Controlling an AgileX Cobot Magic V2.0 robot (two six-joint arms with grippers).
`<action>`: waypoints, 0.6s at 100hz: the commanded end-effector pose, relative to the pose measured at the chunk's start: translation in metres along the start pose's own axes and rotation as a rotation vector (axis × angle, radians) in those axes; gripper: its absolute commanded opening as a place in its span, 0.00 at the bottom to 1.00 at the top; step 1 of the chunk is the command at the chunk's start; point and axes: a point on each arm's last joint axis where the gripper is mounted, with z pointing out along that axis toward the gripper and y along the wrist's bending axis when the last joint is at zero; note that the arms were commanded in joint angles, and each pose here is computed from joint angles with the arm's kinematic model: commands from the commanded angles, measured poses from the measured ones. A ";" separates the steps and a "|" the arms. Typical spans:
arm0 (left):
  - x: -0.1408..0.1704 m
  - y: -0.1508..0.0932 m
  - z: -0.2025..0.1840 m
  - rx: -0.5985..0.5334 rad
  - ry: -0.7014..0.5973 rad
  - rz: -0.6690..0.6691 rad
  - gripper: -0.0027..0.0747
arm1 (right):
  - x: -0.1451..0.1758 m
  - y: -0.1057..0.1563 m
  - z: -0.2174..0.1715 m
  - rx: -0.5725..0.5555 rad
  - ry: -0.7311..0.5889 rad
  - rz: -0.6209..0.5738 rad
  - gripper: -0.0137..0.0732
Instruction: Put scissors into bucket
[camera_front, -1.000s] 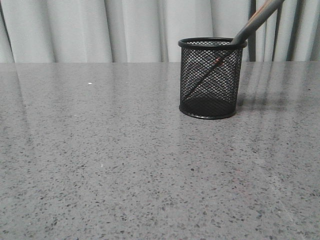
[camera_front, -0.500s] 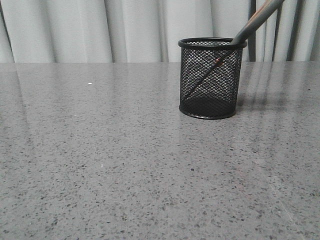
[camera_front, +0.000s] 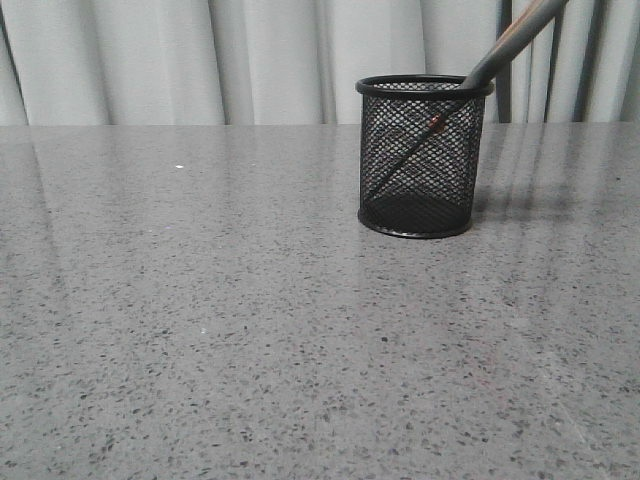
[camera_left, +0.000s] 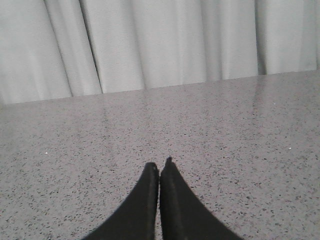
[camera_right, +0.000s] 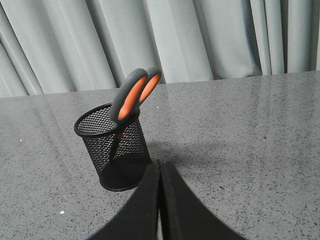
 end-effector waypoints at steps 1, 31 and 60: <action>0.001 0.000 -0.001 -0.010 -0.079 -0.010 0.01 | -0.014 0.000 -0.001 0.015 -0.087 -0.003 0.09; 0.001 0.000 -0.001 -0.010 -0.079 -0.010 0.01 | -0.014 0.000 -0.001 0.015 -0.087 -0.003 0.09; 0.001 0.000 -0.001 -0.010 -0.079 -0.010 0.01 | -0.014 0.000 -0.001 0.015 -0.087 -0.003 0.09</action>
